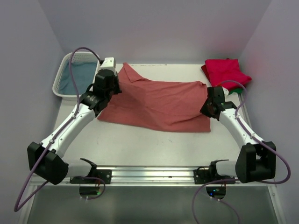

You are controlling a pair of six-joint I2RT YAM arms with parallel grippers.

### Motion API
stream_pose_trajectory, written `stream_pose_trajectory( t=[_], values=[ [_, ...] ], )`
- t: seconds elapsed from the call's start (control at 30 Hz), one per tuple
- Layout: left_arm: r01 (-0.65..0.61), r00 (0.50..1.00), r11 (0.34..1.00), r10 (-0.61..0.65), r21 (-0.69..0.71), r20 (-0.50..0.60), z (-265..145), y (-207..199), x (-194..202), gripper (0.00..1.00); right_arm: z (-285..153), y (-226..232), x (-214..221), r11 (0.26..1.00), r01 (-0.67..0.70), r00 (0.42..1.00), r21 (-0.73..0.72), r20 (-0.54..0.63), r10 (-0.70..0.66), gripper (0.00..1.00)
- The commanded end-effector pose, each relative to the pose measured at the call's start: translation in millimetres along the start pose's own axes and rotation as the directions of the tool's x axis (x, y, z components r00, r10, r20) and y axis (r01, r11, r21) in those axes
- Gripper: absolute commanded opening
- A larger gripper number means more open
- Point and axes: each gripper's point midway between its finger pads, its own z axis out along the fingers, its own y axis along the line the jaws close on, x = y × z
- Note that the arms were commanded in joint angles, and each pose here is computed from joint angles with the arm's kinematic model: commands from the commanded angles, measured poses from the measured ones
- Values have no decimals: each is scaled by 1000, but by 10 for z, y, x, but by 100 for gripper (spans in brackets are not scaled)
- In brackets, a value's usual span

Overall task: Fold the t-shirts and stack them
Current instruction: Flatten the tshirt out

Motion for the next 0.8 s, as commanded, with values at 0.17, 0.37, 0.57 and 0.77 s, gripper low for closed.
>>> stream_pose_trajectory(
  t=[0.17, 0.37, 0.57, 0.77],
  values=[
    [-115, 923, 977, 39, -179, -382, 964, 378, 1120, 0, 68, 57, -146, 1000, -7, 998, -8, 58, 8, 0],
    [-116, 883, 979, 26, -165, -468, 1538, 352, 1547, 0, 363, 111, -80, 1000, 1, 1000, 13, 13, -1, 0],
    [-113, 881, 980, 22, -166, -473, 1636, 354, 1643, 0, 615, 115, 2, 999, 9, 1000, 38, -16, -8, 0],
    [-103, 916, 979, 24, -177, -401, 1568, 349, 1292, 0, 663, 38, -28, 996, 7, 1000, 84, -1, -7, 0]
  ],
)
